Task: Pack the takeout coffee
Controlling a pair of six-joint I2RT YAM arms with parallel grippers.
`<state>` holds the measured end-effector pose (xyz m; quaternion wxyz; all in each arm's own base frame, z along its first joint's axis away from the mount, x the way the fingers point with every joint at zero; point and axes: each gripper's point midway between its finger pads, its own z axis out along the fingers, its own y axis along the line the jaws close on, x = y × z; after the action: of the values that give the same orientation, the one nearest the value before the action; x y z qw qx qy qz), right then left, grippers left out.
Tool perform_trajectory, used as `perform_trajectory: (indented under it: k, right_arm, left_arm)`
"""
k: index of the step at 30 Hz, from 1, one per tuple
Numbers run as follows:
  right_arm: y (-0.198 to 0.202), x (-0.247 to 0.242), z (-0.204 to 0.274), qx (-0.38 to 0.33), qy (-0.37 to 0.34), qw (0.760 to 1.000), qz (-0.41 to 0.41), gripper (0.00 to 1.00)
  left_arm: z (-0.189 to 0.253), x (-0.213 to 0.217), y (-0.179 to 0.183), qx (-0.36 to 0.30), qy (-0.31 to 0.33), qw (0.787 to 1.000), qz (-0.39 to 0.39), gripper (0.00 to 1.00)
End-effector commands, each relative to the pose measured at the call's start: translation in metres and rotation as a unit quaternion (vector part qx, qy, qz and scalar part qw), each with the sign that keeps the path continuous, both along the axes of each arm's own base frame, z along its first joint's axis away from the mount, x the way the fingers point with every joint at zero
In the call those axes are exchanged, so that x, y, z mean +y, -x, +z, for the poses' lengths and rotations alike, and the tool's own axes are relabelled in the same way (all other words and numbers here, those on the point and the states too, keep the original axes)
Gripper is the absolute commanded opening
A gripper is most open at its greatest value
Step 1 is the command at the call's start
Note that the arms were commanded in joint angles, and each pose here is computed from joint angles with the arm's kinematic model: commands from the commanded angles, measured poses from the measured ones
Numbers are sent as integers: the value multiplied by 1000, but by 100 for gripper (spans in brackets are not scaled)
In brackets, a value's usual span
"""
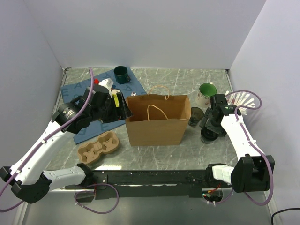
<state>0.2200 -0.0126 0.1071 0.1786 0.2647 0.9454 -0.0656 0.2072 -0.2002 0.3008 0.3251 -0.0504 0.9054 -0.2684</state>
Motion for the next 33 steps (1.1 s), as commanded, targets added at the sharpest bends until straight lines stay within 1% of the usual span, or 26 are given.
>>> perform_trajectory:
  k: [1, 15, 19, 22, 23, 29, 30, 33]
  right_arm:
    - [2, -6, 15, -5, 14, 1000, 8, 87]
    - [-2, -2, 32, 14, 10, 997, 73, 86]
    - [-4, 2, 32, 25, -13, 996, 83, 84]
    - [-4, 3, 31, 41, -16, 996, 83, 83]
    - [-3, -5, 33, 43, -9, 997, 65, 83]
    - [-5, -10, 34, 50, -1, 997, 52, 83]
    - [-3, -13, 33, 60, 4, 997, 48, 84]
    - [-7, -14, 37, 52, 7, 997, 52, 85]
  left_arm:
    - [14, -2, -2, -20, 21, 1000, 3, 83]
    - [12, -1, -3, -19, 17, 1000, 2, 83]
    - [12, -1, -3, -20, 15, 1000, 2, 83]
    - [13, 0, -3, -21, 12, 1000, 2, 83]
    - [13, 0, -3, -21, 11, 1000, 2, 83]
    - [13, 3, -3, -23, 2, 1000, 4, 83]
    - [14, 4, -3, -24, 2, 1000, 4, 83]
    - [13, 5, -3, -24, -2, 1000, 4, 83]
